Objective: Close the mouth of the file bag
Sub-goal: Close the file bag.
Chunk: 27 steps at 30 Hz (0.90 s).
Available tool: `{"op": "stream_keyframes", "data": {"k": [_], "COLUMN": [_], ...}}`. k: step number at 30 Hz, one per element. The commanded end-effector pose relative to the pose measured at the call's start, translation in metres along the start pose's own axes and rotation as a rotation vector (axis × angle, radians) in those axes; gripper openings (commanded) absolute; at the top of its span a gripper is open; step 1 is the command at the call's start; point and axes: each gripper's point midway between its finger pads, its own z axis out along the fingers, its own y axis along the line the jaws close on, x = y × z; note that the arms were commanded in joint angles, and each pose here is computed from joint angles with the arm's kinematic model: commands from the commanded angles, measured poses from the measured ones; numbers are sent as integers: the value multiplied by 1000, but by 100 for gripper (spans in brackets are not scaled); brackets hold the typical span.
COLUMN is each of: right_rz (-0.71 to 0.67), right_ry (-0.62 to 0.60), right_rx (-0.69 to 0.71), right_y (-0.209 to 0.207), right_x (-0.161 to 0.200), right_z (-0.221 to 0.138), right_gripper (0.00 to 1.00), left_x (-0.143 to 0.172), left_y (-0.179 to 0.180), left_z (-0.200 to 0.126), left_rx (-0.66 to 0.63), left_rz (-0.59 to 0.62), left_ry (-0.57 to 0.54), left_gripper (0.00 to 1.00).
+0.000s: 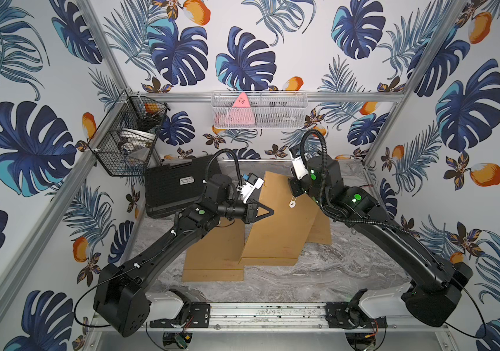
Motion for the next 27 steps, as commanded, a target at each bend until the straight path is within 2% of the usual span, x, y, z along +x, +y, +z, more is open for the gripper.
{"op": "stream_keyframes", "data": {"k": [1, 14, 27], "right_rz": [41, 258, 399], "right_ry": [6, 38, 37], "right_rx": [-14, -252, -373], "right_y": [3, 46, 46], "right_x": [2, 10, 15], "right_z": [-6, -10, -34], "right_gripper": [0, 0, 0], "left_x": [-9, -15, -16], "left_y": [-3, -3, -1], "left_z": [0, 0, -2], "left_rx": [1, -1, -34], "left_rz": [38, 42, 58], "left_ry": [-28, -46, -45], "left_gripper": [0, 0, 0]}}
